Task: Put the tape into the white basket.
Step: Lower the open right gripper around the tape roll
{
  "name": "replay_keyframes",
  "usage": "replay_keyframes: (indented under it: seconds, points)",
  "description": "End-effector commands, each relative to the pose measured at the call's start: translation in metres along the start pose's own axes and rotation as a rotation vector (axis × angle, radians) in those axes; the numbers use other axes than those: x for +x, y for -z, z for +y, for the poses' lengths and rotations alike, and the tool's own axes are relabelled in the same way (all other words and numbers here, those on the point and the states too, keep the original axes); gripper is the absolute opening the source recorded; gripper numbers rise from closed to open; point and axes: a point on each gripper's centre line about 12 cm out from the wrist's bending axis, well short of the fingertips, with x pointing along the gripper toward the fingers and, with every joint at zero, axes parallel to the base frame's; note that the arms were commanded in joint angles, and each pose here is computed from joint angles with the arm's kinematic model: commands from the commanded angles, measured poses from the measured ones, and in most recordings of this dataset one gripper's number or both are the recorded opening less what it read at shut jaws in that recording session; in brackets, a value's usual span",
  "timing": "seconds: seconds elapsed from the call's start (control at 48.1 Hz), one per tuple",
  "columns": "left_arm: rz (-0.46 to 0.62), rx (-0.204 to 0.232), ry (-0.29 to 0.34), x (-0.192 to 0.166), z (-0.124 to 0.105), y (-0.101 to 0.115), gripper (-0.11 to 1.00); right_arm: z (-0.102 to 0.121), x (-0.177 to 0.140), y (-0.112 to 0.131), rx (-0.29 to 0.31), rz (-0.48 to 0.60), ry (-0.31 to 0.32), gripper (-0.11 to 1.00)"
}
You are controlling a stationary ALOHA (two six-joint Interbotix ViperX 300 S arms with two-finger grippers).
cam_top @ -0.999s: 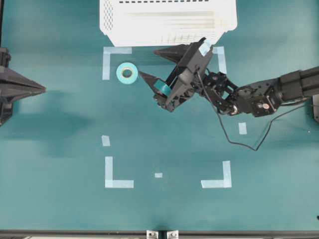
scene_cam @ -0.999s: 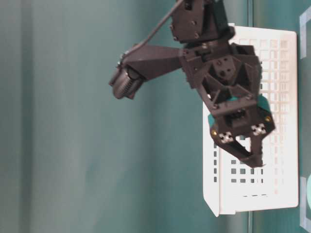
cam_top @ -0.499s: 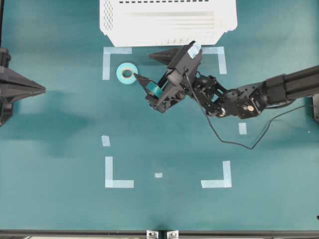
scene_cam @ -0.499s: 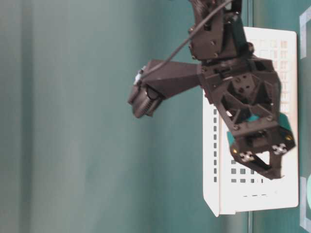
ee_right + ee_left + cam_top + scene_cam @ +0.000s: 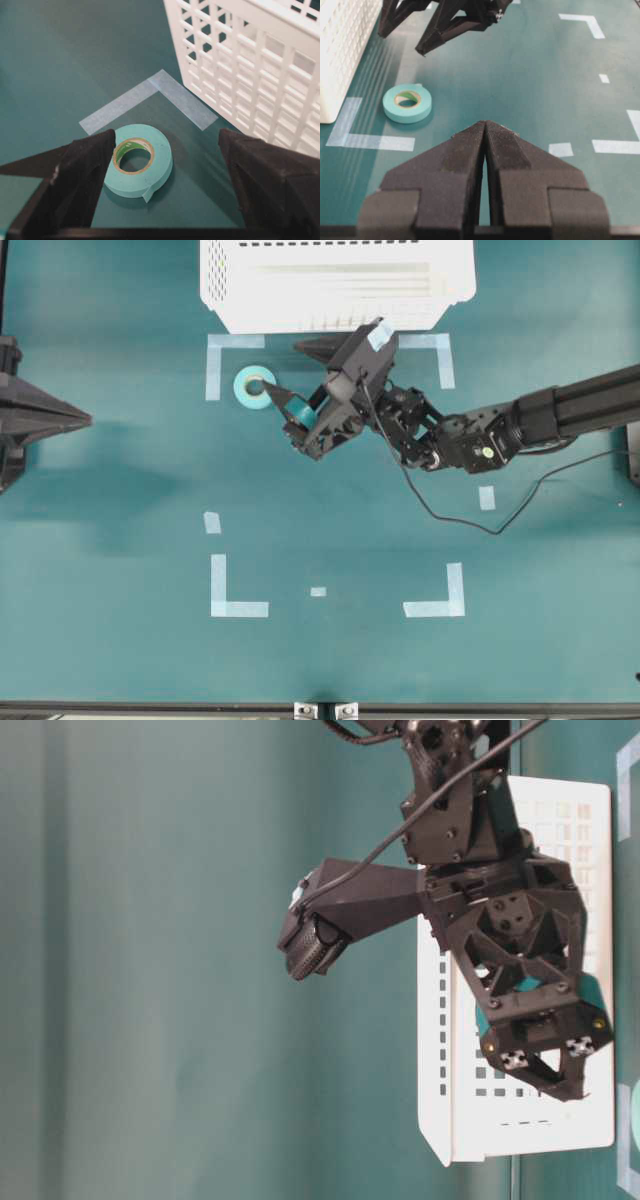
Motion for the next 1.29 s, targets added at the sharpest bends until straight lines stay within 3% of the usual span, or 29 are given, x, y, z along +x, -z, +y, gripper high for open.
replay_keyframes:
  seconds: [0.0, 0.458, 1.269]
  points:
    - [-0.011, 0.001, -0.002, 0.000, 0.000, -0.005, -0.11, 0.007, 0.000, -0.008, 0.023, -0.020, -0.007, 0.95]
    - [-0.011, -0.001, -0.002, 0.000, 0.000, -0.005, -0.11, 0.019, 0.010, 0.004, -0.009, 0.039, -0.055, 0.95]
    - [-0.011, -0.001, -0.002, 0.000, 0.000, -0.005, -0.11, 0.019, 0.024, 0.017, -0.009, 0.046, -0.040, 0.95]
